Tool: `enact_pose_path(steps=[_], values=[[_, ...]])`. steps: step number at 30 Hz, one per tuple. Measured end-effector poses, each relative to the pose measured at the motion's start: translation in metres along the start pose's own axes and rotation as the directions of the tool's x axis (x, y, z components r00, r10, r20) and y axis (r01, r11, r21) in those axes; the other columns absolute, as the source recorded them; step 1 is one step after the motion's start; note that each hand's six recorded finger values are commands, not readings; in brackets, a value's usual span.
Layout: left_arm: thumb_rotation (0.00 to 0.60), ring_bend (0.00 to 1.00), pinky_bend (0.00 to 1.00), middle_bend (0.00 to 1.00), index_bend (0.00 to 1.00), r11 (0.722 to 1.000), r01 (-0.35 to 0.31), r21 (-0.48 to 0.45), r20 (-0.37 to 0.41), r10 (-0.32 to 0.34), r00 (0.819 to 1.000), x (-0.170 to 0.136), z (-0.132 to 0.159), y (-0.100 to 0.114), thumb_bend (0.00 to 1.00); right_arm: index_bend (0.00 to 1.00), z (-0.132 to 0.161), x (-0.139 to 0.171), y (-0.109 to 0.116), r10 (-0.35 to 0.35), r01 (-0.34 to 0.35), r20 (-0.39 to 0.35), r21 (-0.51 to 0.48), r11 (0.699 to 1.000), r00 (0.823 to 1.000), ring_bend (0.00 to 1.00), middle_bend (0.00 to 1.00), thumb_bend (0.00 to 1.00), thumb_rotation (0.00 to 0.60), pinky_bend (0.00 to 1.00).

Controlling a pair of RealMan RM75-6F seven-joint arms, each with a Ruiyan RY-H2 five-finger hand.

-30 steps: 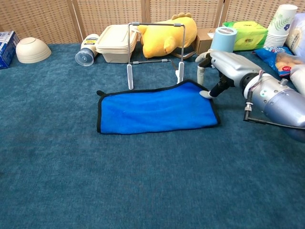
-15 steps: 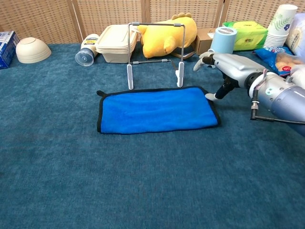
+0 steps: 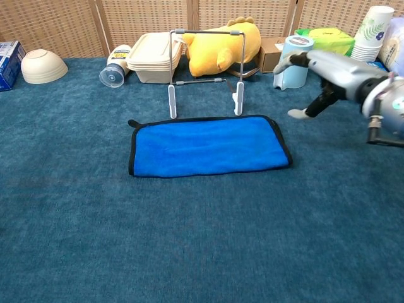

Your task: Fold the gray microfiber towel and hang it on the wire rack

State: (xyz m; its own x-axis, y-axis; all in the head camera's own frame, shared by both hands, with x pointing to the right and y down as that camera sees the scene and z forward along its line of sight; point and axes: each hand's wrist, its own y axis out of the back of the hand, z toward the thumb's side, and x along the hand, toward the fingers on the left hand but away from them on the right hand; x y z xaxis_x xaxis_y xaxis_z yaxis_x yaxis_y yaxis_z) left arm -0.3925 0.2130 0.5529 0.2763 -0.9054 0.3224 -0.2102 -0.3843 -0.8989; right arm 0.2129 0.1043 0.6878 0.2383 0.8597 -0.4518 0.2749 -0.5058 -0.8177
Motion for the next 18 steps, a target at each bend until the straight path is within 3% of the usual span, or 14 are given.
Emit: enact_pose_path(steps=[13,18], values=[[0.6,0.0,0.0,0.1,0.26,0.987,0.034,0.159,0.047,-0.042,0.998,0.011,-0.014,-0.013,0.3,0.19,-0.038,0.059,0.048,-0.068,0.064,0.069,0.048,0.997,0.995,0.0,0.04,0.28,0.6,0.0],[0.6,0.0,0.0,0.13,0.27,0.967,0.022,0.256,0.114,-0.053,0.992,0.027,-0.017,-0.02,0.3,0.19,-0.049,0.081,0.06,-0.094,0.089,0.098,0.054,0.995,0.991,0.0,0.04,0.28,0.6,0.0]])
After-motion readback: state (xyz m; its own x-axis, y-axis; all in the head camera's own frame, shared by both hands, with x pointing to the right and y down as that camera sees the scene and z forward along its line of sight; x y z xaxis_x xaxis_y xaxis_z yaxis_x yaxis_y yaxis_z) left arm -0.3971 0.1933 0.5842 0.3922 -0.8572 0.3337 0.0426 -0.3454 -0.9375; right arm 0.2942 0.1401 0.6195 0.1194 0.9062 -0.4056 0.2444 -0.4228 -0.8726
